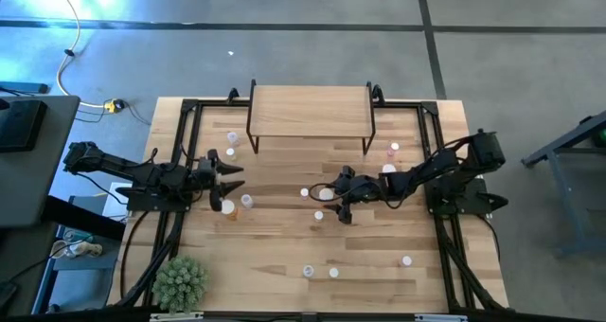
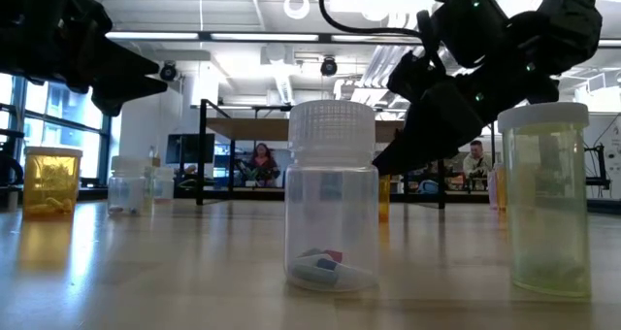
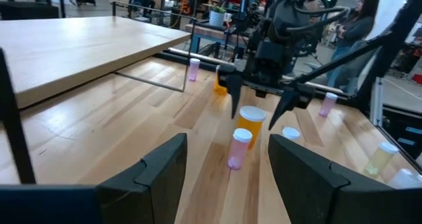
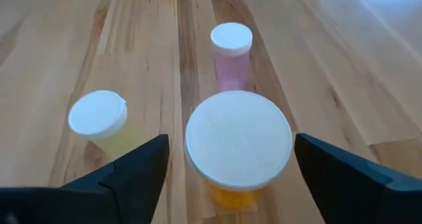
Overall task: Pick and place medicine bottles onto shelf by color
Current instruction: Put the middle orange pill bottle on the shelf
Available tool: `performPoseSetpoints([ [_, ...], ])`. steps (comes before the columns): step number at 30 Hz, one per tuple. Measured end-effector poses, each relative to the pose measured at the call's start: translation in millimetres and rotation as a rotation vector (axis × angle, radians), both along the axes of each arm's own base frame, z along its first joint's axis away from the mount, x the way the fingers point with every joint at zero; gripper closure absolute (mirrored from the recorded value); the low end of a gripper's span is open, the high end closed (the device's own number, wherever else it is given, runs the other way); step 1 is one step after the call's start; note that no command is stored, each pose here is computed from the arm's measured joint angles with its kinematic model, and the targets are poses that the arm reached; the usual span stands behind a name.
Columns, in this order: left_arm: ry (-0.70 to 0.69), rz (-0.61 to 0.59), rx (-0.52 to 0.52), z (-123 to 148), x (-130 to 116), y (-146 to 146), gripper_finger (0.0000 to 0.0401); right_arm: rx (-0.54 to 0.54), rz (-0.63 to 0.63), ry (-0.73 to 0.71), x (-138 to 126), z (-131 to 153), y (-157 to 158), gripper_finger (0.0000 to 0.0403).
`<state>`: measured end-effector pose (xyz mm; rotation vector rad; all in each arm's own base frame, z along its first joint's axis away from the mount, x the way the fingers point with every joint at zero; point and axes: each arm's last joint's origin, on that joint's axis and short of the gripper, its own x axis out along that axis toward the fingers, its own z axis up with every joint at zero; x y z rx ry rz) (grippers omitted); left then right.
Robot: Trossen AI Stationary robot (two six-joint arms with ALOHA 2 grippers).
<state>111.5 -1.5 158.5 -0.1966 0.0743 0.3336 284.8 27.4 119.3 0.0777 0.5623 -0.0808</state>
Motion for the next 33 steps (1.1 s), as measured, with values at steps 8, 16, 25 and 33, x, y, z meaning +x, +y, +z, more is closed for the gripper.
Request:
performPoseSetpoints([
  [8, 0.0, 0.037, 0.004, 0, 0, 1, 0.0199, -0.006, 0.003, -0.008, 0, 1, 0, 0.0166],
  [16, 0.001, 0.037, 0.004, 0, 0, 1, 0.0199, -0.023, 0.01, -0.006, 0, 1, 0, 0.0216],
  [25, 0.0, 0.037, 0.004, 0, 0, 1, 0.0199, -0.023, 0.012, -0.032, 0, 6, 0, 0.022],
  [33, 0.0, 0.036, 0.004, 0, 0, 1, 0.0199, -0.076, -0.009, -0.201, -7, 50, -3, 0.0221],
])
